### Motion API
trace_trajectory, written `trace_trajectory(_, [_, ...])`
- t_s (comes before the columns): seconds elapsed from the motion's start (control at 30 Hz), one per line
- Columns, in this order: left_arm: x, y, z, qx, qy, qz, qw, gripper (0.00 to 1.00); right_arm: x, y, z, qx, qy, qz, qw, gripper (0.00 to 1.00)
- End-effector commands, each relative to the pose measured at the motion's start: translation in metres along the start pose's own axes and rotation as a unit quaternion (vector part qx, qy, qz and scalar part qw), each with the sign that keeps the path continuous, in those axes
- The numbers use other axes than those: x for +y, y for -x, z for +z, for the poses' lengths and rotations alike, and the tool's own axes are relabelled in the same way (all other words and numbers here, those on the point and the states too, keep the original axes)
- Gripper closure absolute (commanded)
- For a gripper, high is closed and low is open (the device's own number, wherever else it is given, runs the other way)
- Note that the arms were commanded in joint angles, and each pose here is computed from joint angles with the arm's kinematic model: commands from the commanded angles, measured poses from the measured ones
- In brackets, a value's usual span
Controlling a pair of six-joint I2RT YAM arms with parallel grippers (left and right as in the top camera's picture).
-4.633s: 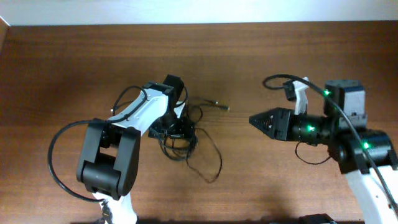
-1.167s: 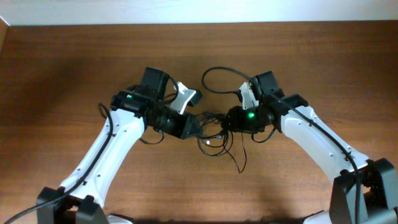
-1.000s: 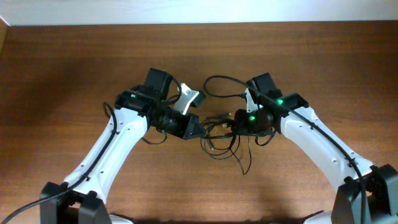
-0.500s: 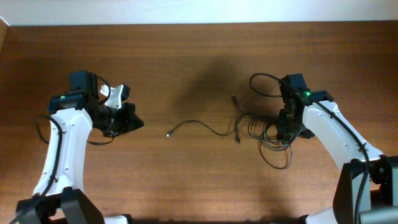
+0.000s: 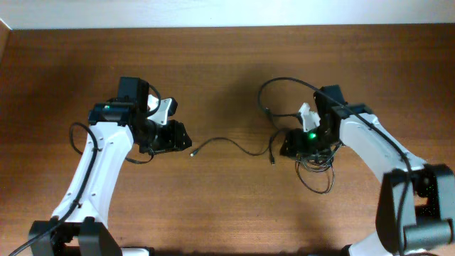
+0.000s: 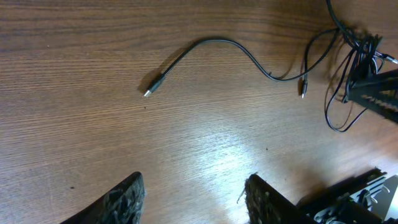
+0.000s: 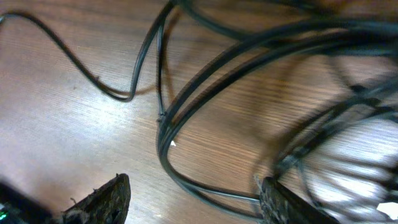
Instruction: Untangle cables
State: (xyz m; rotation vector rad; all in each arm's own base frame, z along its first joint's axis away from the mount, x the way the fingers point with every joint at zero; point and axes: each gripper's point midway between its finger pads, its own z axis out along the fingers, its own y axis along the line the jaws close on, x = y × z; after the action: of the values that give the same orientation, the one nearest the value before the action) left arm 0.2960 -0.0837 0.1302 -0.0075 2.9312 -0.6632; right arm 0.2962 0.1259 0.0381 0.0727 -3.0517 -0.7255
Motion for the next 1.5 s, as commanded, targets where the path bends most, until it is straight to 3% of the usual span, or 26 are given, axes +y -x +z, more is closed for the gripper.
trace_trajectory(0.0, [-0.005,0.005,-0.008,-0.017,-0.002,0.017,1.000,0.46,0.041,-0.026,0.028,0.053,0.106,-0.024,0.993,0.32])
trace_trajectory(0.2, [0.000,0.006,-0.009,-0.020,0.012,0.018,1.000,0.44,0.116,-0.070,0.060,0.101,0.135,-0.159,0.973,0.33])
trace_trajectory(0.37, [0.005,0.001,-0.009,-0.010,0.029,0.013,0.999,0.41,0.129,-0.030,-0.004,0.018,0.149,-0.144,0.978,0.32])
trace_trajectory(0.43, [0.002,-0.001,-0.007,-0.006,0.028,0.018,0.999,0.35,0.103,-0.017,-0.034,-0.012,0.129,-0.098,0.987,0.28])
trace_trajectory(0.53, [-0.021,-0.009,0.003,0.010,0.022,0.048,0.999,0.36,0.003,-0.016,-0.049,-0.014,-0.029,0.014,0.999,0.26])
trace_trajectory(0.6, [-0.044,-0.015,0.012,0.017,0.015,0.081,0.996,0.37,-0.037,-0.019,-0.059,-0.018,-0.082,0.062,0.995,0.25])
trace_trajectory(0.7, [-0.083,-0.020,0.035,0.010,0.035,0.124,0.992,0.36,-0.073,-0.020,-0.072,-0.034,-0.094,0.120,0.988,0.23])
trace_trajectory(0.9, [-0.132,-0.066,0.123,0.079,0.068,0.205,0.973,0.39,-0.097,-0.034,-0.066,-0.029,-0.092,0.175,0.980,0.17])
trace_trajectory(1.13, [-0.144,-0.111,0.198,0.139,0.081,0.266,0.951,0.37,-0.093,-0.044,-0.048,-0.021,-0.064,0.178,0.982,0.12])
trace_trajectory(1.17, [-0.146,-0.111,0.205,0.138,0.079,0.269,0.950,0.57,-0.090,-0.044,-0.047,-0.020,-0.056,0.178,0.982,0.11])
trace_trajectory(1.2, [-0.144,-0.109,0.209,0.131,0.085,0.271,0.950,1.00,-0.089,-0.045,-0.047,-0.017,-0.053,0.179,0.982,0.12])
trace_trajectory(1.37, [-0.109,-0.065,0.200,0.098,0.123,0.220,0.963,1.00,-0.051,-0.046,-0.045,-0.003,0.044,0.129,0.991,0.12])
trace_trajectory(1.47, [-0.081,-0.041,0.191,0.091,0.134,0.171,0.972,1.00,-0.040,-0.051,-0.039,0.011,0.053,0.112,0.992,0.11])
